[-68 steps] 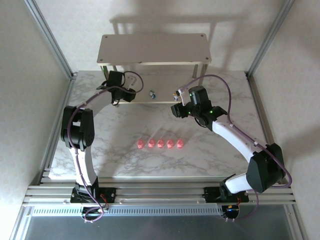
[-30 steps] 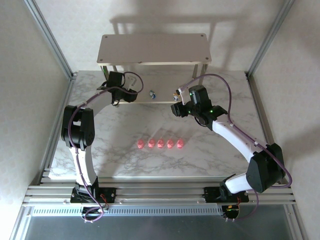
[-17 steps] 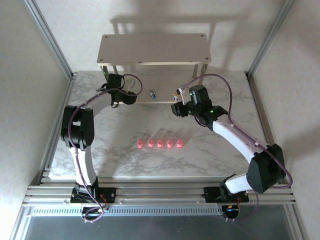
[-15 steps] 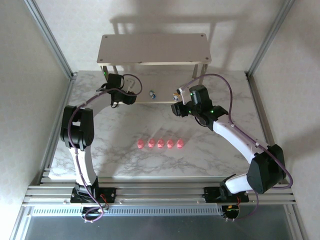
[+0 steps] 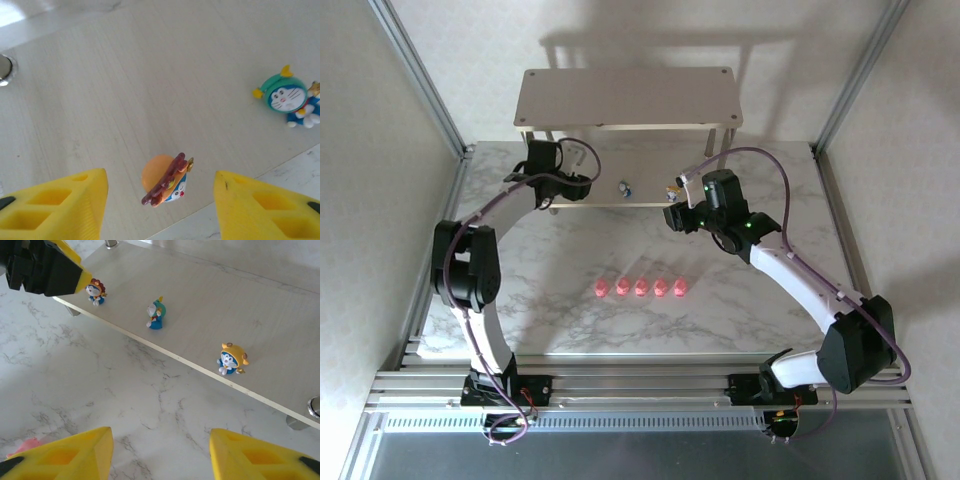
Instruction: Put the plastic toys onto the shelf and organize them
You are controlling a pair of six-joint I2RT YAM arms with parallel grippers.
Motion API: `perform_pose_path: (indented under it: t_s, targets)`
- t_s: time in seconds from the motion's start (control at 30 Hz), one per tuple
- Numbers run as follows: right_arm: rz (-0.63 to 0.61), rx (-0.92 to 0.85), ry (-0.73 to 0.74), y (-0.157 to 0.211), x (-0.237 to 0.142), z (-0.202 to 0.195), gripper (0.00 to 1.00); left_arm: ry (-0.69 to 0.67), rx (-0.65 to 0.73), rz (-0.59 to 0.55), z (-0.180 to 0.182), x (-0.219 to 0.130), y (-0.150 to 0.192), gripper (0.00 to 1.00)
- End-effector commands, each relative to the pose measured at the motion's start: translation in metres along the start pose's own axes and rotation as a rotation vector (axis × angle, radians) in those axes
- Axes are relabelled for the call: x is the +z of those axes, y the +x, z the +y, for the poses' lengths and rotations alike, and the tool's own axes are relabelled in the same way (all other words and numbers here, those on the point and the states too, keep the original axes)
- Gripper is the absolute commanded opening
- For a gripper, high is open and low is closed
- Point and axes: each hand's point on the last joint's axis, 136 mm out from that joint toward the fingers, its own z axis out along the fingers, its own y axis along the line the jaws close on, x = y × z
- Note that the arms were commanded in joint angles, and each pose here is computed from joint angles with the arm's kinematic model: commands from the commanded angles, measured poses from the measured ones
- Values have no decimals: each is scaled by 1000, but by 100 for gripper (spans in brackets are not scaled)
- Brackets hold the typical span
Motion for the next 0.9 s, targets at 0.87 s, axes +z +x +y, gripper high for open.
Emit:
perform_pose_path:
  t_s: [0.87]
  targets:
    - [131,141,80,-26,156,25,53,64,-288,-237,-60,-167,-17,53]
